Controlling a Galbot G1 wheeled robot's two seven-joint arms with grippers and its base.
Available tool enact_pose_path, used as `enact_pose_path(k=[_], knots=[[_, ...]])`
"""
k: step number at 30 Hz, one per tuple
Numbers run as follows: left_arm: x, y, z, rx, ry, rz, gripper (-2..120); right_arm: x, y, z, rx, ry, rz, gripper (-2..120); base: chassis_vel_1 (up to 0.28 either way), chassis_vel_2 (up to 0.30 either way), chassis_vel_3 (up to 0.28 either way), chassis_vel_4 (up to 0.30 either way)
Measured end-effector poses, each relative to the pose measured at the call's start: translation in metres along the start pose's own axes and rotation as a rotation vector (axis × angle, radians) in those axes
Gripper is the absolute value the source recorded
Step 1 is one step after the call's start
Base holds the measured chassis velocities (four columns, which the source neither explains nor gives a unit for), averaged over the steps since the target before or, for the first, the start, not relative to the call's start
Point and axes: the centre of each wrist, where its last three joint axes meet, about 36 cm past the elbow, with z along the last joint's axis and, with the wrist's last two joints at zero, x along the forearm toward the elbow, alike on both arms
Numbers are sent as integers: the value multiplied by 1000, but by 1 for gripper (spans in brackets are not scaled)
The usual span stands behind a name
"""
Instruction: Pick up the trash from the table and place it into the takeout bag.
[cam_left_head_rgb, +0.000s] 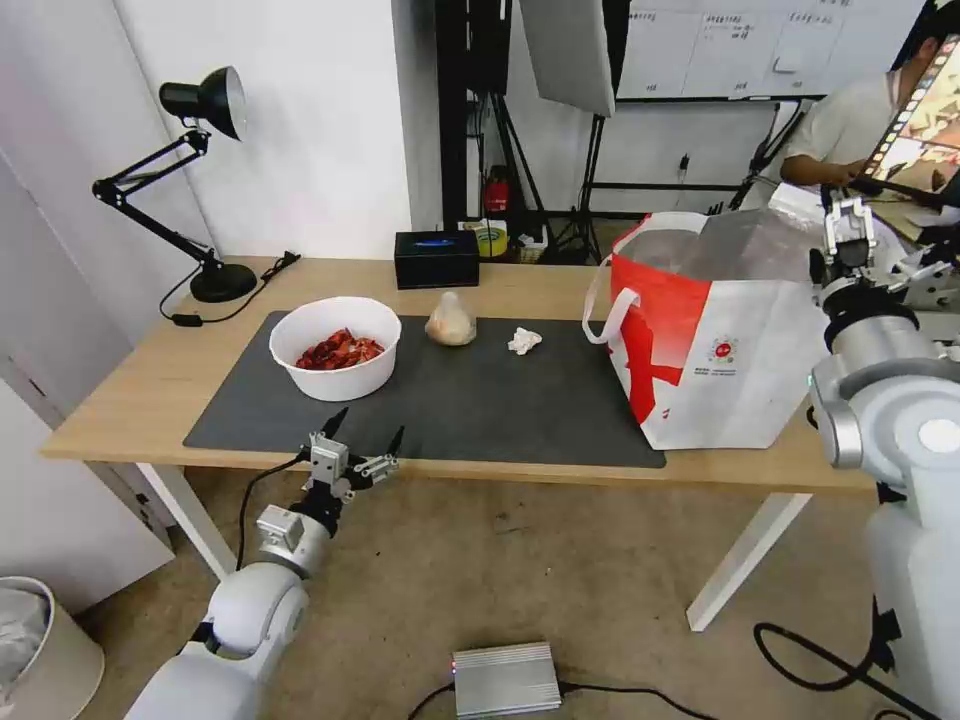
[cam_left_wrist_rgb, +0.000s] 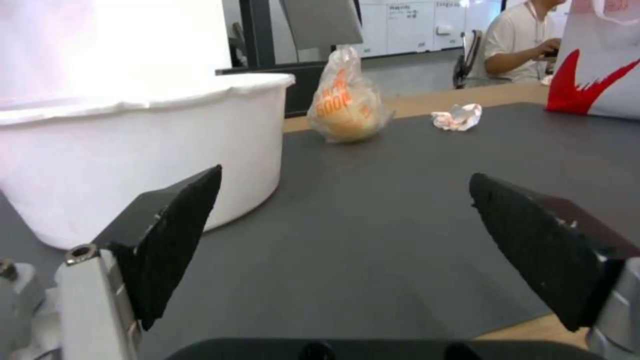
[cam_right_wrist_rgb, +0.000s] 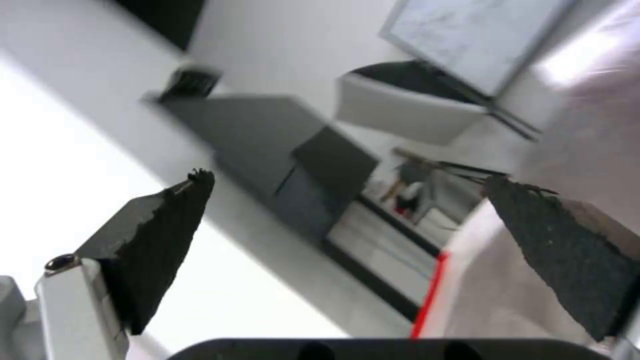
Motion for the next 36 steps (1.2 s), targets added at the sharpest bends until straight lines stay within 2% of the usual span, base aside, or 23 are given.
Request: enact_pose_path(k=[2, 7, 10, 21, 29, 32, 36], knots=[[2, 0, 0, 3, 0, -5, 100, 11, -1, 8, 71, 42, -87, 100, 0, 0, 0, 0], [4, -1, 1, 7, -3, -9, 100, 28, -5, 22, 152, 101, -157, 100, 0, 0, 0, 0], [3, -1, 1, 7, -10, -8, 100, 48, -14, 38, 266, 152, -193, 100, 0, 0, 0, 0], [10, -4, 1, 21, -8, -24, 100, 92, -39, 70, 481, 261, -172, 100, 0, 0, 0, 0], [15, -11, 0, 39, -3, -30, 100, 116, -53, 82, 610, 274, -136, 100, 0, 0, 0, 0], [19, -12, 0, 44, 6, -38, 100, 130, -65, 91, 694, 271, -116, 100, 0, 0, 0, 0], [22, -12, 0, 46, 10, -46, 100, 136, -70, 95, 722, 266, -104, 100, 0, 0, 0, 0]])
